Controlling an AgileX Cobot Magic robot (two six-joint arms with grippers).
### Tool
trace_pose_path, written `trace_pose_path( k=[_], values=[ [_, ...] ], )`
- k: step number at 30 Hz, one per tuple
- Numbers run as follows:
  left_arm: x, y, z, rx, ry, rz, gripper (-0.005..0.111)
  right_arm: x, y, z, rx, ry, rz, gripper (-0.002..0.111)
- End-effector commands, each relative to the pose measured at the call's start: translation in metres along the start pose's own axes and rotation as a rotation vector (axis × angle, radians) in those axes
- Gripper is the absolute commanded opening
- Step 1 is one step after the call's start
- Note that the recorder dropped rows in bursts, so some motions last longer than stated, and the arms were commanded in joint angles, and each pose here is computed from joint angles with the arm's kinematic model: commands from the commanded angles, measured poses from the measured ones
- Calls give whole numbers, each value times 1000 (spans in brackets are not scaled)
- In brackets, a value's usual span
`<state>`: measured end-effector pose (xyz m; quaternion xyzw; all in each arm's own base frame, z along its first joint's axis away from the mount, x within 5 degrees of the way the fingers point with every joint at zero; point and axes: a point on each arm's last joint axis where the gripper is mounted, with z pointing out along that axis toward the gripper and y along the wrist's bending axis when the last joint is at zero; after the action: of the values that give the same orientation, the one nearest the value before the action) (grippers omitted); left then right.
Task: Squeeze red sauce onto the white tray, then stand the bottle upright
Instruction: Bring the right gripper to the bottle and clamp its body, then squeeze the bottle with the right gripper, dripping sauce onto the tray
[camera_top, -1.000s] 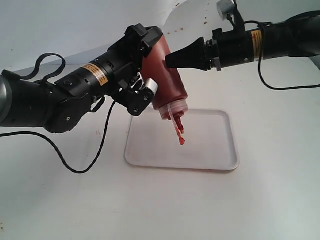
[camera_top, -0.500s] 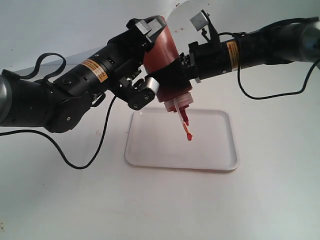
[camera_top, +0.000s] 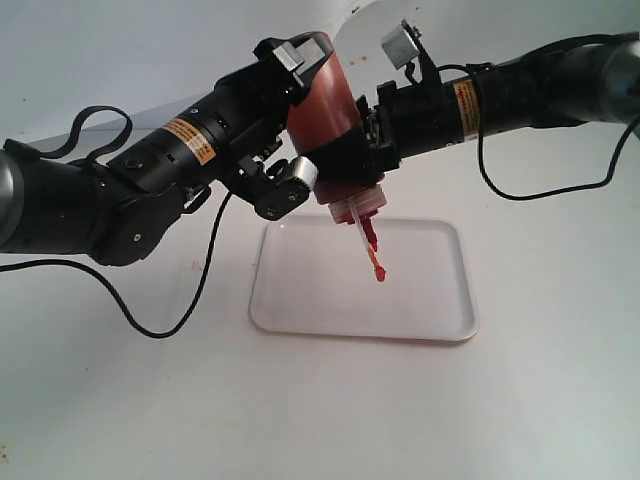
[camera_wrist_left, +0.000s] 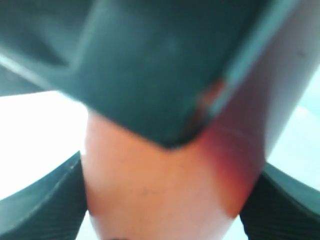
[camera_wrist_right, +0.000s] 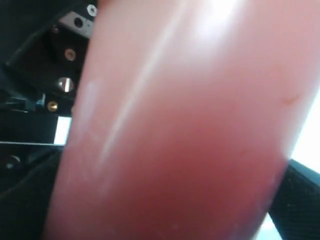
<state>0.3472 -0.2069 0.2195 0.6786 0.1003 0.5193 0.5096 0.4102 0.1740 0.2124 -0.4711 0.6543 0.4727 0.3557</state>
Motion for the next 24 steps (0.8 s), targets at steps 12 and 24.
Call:
trace_pose_path(
  k=[12,24],
  values=[
    [9,15,0,-85,63,-26,0,-24,6,-11,106,-11,-82,10],
    [9,15,0,-85,63,-26,0,-24,1,-12,153,-6,-83,0]
  ],
)
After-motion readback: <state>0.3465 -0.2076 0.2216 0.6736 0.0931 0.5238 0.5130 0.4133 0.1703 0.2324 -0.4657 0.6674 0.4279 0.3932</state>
